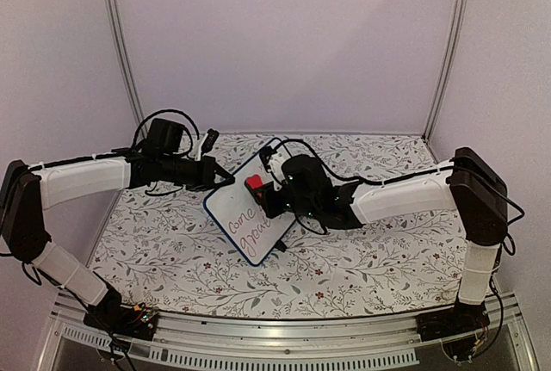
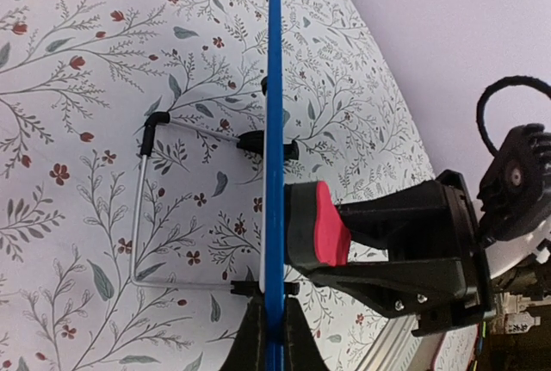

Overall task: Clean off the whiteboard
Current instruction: Erase the whiteboard on the whiteboard stand.

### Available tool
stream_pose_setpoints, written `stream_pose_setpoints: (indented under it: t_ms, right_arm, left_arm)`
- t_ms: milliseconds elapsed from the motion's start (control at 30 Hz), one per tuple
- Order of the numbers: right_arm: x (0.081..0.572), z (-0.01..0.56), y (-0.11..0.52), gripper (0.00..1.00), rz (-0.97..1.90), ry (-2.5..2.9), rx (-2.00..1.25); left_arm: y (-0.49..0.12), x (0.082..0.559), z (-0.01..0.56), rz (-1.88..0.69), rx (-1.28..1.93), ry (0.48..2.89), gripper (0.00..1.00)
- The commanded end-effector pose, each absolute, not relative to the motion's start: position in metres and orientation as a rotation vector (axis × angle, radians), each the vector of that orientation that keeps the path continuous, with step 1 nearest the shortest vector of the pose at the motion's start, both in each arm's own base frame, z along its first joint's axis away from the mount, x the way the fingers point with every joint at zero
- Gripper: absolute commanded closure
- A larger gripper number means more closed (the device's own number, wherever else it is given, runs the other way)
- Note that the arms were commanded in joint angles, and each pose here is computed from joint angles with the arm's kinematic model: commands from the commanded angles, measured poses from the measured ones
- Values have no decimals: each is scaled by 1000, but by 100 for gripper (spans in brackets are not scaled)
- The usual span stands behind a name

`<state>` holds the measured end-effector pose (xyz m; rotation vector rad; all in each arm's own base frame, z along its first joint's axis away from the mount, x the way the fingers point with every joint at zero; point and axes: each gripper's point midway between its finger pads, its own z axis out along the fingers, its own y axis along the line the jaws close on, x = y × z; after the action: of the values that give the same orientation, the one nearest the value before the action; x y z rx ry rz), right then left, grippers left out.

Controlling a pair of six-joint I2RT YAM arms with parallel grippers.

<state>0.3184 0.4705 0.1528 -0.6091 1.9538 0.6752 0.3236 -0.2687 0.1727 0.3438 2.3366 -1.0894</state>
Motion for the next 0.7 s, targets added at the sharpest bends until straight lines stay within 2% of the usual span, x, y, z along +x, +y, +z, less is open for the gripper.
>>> stream_pose_setpoints:
  t_ms: [0, 267, 667]
  right_arm:
    - [283, 147, 481, 77, 749, 1946, -736]
    - [274, 136, 469, 77, 729, 1962, -733]
    - [337, 148, 447, 78, 652, 2055, -515]
  left_arm:
    - [-282, 317, 199, -1165, 437, 2233, 100]
    - [-282, 317, 199, -1167, 436, 2235, 100]
    - [-282, 317, 200, -1165, 436, 2231, 100]
